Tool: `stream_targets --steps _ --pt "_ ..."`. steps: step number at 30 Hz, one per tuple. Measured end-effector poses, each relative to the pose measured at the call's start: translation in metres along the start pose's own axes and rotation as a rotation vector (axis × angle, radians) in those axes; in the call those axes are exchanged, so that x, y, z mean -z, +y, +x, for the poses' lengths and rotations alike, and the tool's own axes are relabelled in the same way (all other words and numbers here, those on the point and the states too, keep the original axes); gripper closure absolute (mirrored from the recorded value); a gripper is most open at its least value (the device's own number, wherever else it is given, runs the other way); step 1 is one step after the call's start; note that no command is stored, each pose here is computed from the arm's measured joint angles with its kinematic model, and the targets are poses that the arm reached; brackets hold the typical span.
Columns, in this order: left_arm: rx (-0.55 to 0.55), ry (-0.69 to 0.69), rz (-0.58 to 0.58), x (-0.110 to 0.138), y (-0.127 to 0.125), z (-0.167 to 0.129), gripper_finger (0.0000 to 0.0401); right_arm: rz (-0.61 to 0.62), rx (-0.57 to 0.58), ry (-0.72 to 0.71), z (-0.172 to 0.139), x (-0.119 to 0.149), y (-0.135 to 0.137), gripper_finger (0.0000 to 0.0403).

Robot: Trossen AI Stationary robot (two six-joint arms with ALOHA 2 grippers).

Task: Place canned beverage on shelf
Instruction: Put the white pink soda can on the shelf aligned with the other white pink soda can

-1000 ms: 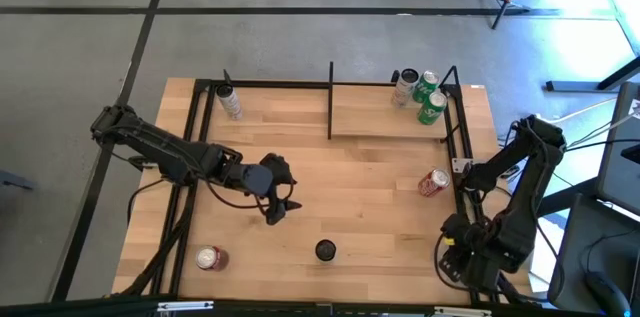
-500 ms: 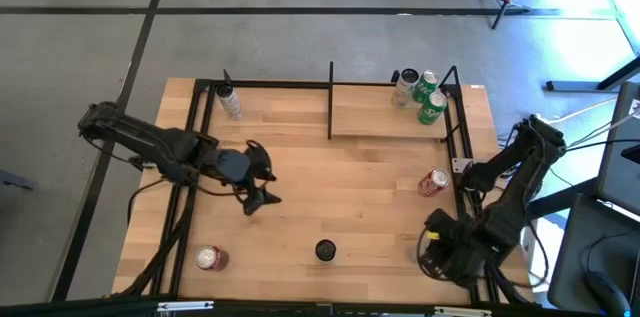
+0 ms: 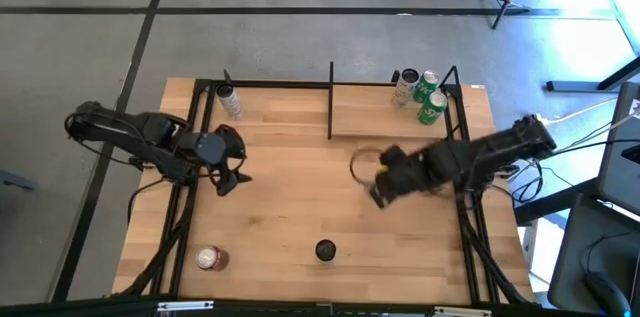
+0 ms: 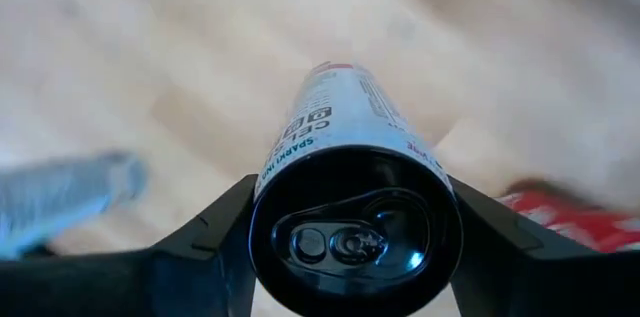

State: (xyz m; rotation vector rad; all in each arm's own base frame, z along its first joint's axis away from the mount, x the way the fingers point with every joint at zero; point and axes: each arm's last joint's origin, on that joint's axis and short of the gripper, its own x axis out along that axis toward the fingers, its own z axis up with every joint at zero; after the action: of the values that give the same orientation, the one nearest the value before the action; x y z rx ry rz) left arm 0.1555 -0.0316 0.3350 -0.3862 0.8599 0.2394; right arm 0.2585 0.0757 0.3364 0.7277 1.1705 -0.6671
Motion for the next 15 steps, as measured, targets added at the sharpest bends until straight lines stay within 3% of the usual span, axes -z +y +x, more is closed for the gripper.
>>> stream_targets --steps 7,15 --pt "-0.017 0.003 0.067 0.003 0.006 -0.006 0.0075 0.105 0.111 -0.042 -0.029 -0.059 -0.039 0.0184" --pt "-0.035 -0.011 0.105 0.003 0.007 -0.007 0.0075 0.19 0.219 -0.065 -0.027 -0.115 -0.092 0.0184"
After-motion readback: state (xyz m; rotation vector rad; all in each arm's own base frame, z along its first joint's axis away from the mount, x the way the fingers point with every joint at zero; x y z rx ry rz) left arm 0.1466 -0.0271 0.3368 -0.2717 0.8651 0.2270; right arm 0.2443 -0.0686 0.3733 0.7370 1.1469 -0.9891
